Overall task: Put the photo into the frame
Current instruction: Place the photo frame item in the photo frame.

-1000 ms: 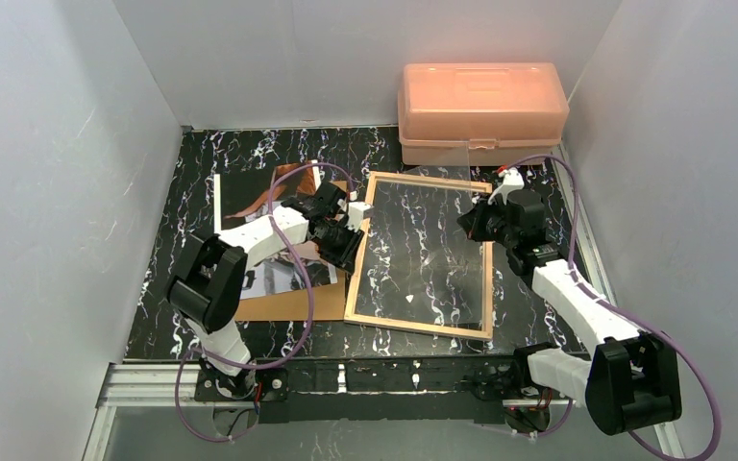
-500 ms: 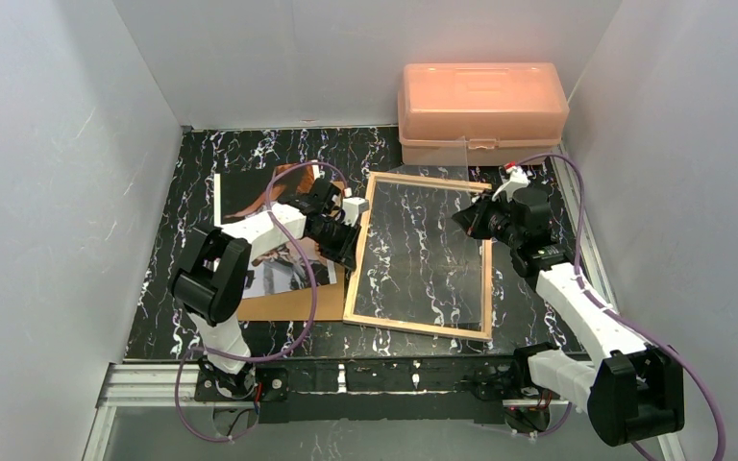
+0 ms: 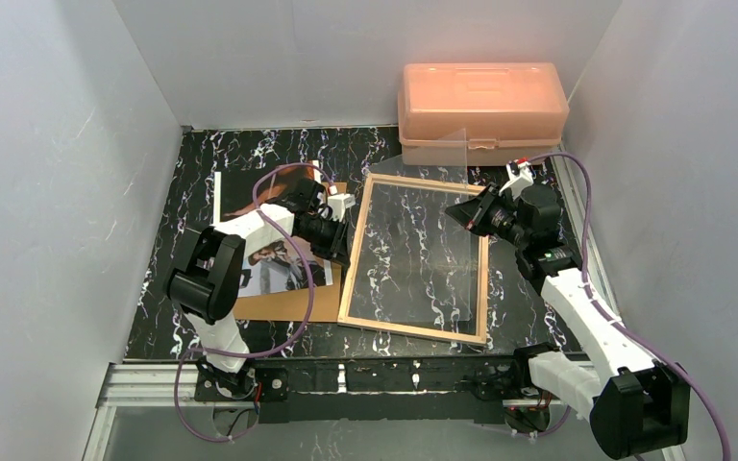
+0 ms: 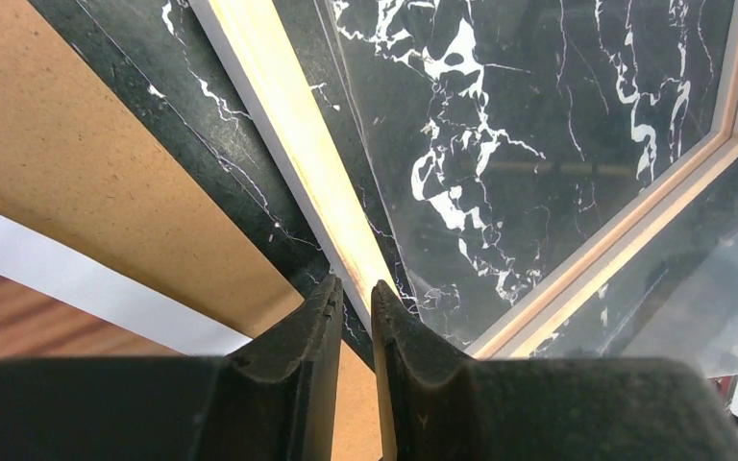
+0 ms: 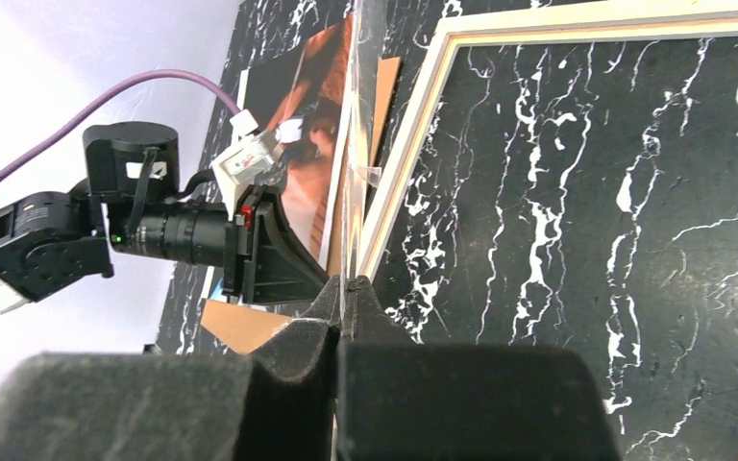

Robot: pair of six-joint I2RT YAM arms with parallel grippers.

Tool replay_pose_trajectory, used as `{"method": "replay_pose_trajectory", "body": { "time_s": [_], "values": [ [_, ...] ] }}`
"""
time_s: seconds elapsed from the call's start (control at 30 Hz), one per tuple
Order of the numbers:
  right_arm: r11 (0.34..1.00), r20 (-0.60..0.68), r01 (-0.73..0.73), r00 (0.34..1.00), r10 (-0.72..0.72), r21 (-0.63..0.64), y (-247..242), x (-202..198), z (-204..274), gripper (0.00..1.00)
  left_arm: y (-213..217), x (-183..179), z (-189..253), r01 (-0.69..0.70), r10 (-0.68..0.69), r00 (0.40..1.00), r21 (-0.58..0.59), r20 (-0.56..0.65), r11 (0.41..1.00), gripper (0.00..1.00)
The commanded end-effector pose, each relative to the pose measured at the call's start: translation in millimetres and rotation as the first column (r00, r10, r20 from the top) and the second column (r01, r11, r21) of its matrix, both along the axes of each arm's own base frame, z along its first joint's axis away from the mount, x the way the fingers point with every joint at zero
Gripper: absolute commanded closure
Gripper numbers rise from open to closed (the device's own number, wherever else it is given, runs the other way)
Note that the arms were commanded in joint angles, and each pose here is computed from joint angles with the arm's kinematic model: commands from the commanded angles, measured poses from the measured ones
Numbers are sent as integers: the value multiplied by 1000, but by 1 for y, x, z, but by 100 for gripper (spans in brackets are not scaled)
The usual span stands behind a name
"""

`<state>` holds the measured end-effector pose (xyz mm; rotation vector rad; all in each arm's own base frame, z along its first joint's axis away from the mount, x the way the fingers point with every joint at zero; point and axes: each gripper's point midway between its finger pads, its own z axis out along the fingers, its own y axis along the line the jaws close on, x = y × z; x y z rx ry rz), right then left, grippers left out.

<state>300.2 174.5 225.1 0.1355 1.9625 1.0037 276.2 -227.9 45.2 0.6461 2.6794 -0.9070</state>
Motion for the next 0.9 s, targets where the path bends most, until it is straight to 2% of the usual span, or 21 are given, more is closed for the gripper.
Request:
{"method": "replay_pose_trajectory", "body": {
  "time_s": [0.0,0.33,0.57,0.77,0.87],
  "values": [
    [995,61,-35,998,29,97,9,-3,36,99,0,-3,14,-2,3,1000,-49,8,999,84],
    [998,-3,20,1000,-20,57,2,2,7,99,0,-4,12,6,-6,1000,-55,-4,998,87],
    [995,19,95,995,-96,40,-8,14,1,99,-1,-4,10,12,-13,1000,-59,-13,998,87],
    [997,11,83,997,-83,5,-6,21,-11,99,-1,-3,7,13,-14,1000,-57,-21,998,87],
    [996,16,87,996,-87,-29,-9,25,-14,99,-1,-4,5,15,-16,1000,-49,-21,999,84]
  ]
}}
